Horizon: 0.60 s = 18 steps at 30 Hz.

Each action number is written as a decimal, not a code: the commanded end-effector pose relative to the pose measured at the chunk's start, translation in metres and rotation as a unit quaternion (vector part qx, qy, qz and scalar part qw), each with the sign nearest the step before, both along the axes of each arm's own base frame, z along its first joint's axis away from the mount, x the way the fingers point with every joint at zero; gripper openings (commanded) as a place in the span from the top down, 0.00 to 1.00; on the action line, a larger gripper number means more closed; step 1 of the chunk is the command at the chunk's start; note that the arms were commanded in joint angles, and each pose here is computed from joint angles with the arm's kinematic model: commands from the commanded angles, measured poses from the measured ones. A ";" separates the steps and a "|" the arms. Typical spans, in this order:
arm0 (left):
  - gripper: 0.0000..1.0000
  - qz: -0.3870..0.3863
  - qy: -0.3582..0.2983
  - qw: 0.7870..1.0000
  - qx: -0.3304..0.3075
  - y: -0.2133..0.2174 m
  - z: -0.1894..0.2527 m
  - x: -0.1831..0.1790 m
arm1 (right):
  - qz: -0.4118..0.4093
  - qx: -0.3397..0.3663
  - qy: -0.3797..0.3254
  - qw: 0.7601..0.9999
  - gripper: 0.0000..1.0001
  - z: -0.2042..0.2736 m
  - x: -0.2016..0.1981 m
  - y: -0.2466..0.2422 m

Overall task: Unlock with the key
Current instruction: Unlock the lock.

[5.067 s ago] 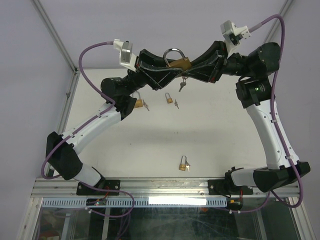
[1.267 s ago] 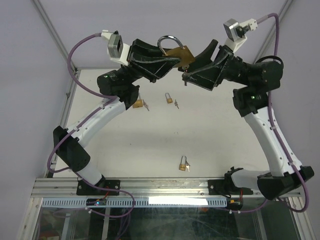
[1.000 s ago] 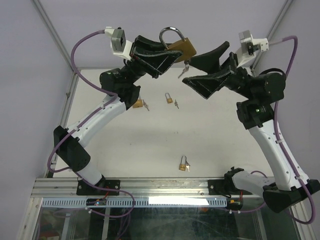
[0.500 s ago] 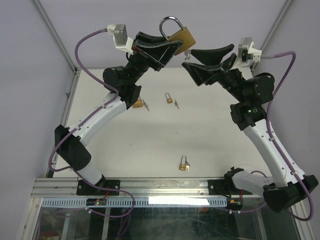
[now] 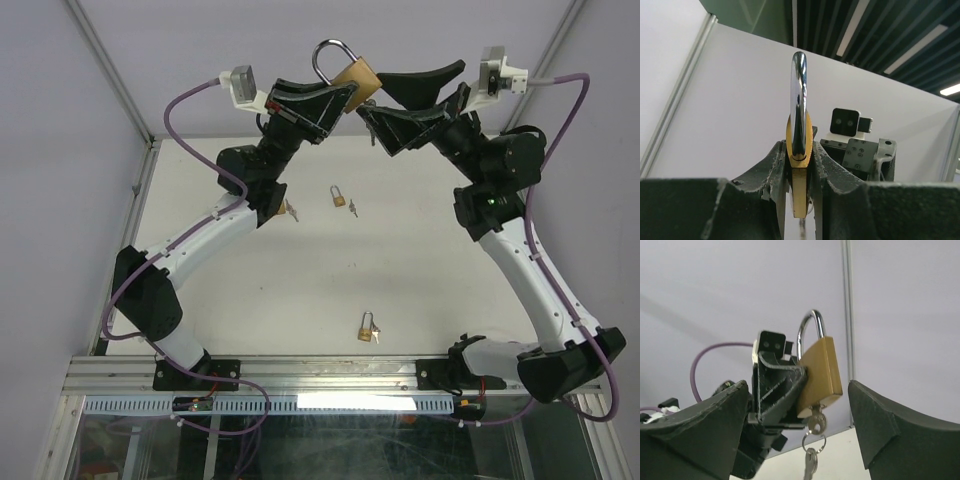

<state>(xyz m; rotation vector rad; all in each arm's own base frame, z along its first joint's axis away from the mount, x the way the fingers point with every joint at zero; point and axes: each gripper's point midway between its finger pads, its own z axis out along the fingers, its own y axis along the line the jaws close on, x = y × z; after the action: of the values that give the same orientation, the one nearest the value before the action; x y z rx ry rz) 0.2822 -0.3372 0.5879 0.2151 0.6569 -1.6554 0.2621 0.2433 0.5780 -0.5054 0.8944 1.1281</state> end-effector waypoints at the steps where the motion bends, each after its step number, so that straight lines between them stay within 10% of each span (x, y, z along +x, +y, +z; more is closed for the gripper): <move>1: 1.00 0.030 -0.068 0.984 -0.160 0.075 0.052 -0.042 | 0.048 0.028 0.010 0.998 0.16 0.028 -0.013 0.000; 8: 1.00 0.145 -0.125 0.938 -0.288 0.154 0.053 -0.051 | 0.071 0.047 0.057 0.995 0.24 0.040 -0.003 0.011; 18: 1.00 0.144 -0.094 0.928 -0.330 0.189 0.042 -0.054 | 0.134 0.005 0.068 0.989 0.36 0.040 0.019 0.072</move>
<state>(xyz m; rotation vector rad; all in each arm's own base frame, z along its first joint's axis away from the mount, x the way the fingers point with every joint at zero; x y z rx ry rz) 0.3179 -0.2199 0.5826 -0.1720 0.3884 -1.3794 0.2891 0.3008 0.6061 -0.4940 0.9619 1.3954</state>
